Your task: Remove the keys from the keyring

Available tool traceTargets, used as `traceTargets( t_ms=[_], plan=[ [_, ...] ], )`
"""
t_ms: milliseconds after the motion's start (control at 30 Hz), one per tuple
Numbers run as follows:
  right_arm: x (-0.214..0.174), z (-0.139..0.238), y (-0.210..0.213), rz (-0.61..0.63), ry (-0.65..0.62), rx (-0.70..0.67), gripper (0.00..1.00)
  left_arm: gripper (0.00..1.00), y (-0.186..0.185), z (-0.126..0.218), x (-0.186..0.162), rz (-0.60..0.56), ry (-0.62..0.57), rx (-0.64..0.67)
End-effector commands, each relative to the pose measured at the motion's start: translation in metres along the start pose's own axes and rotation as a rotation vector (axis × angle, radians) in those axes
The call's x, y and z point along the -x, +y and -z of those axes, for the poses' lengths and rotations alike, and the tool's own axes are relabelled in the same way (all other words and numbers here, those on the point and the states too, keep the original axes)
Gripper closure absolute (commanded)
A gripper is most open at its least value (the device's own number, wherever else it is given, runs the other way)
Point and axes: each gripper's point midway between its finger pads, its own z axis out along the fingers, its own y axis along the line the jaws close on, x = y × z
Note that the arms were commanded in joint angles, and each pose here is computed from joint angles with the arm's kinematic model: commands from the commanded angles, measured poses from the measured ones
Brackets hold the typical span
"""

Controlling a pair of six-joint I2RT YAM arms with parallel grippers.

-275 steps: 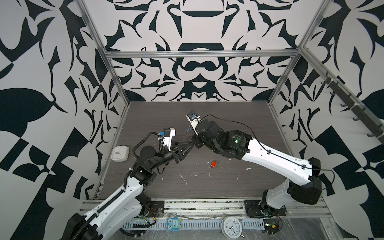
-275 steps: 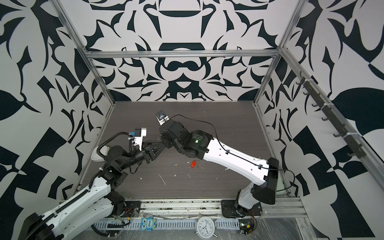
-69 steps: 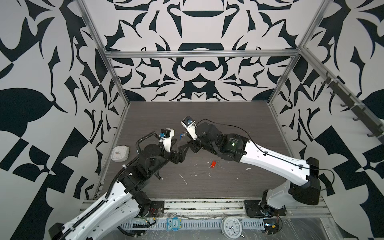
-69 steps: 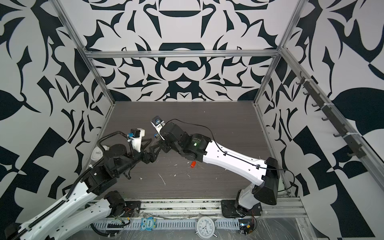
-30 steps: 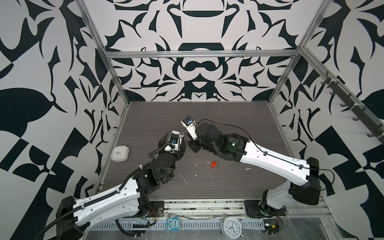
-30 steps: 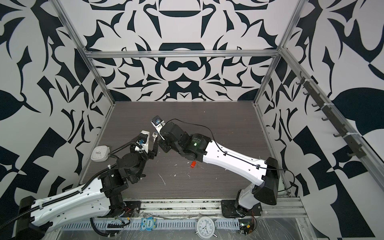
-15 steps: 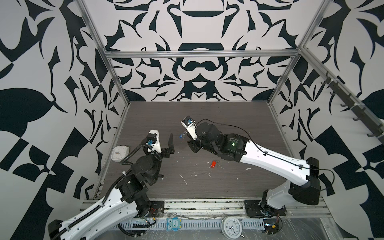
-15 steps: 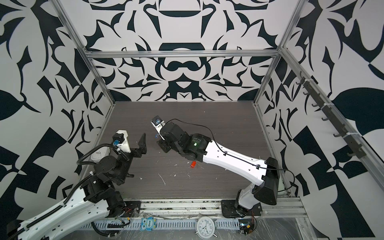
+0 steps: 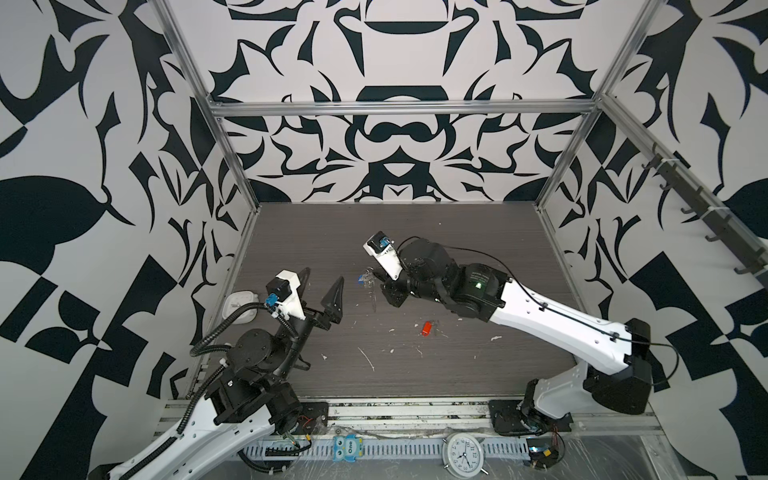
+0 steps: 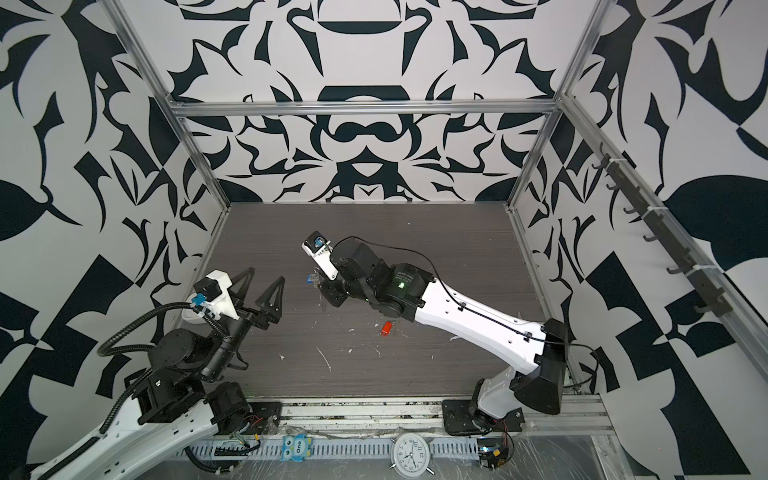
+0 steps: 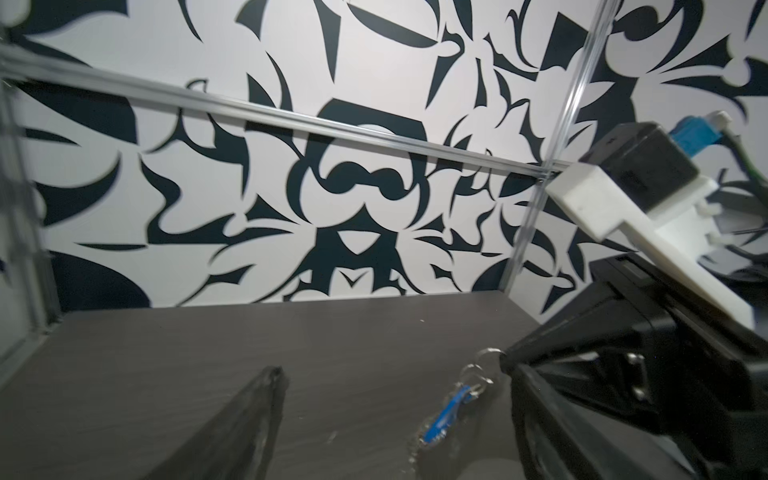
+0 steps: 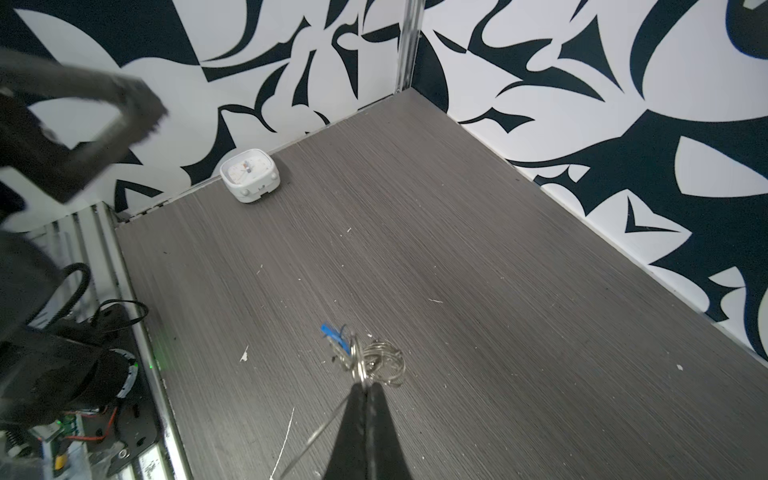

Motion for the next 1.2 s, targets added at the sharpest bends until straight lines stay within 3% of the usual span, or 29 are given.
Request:
traceTargets(
  t_ms=[0,167,400,633,833,933,1067,1167],
  plan=[
    [0.028,0.033,0.009,0.01,-0.123,0.114,1.0,0.14,-0.029,0.003,-0.009,-0.002,0.044,-0.173],
    [0.03,0.055,0.009,-0.006,-0.177,0.225,1.0,0.13,-0.051,0.007,-0.009,-0.008,0.048,-0.297],
    [0.024,0.065,0.016,-0.002,-0.179,0.281,1.0,0.12,-0.082,0.016,0.0,-0.022,-0.004,-0.487],
    [0.023,0.074,0.021,-0.003,-0.19,0.315,1.0,0.12,-0.092,0.004,-0.008,-0.025,0.024,-0.525],
    [0.018,0.076,0.02,-0.012,-0.185,0.309,1.0,0.14,-0.079,-0.008,0.002,0.068,0.017,-0.542],
    [0.017,0.079,0.02,-0.014,-0.193,0.31,1.0,0.14,-0.078,-0.014,0.006,0.151,0.03,-0.626],
    [0.017,0.081,0.02,-0.016,-0.203,0.307,1.0,0.25,-0.084,-0.018,0.014,0.243,0.054,-0.789],
    [0.018,0.083,0.019,-0.019,-0.214,0.303,1.0,0.27,-0.09,-0.02,0.011,0.269,0.083,-0.852]
  ],
)
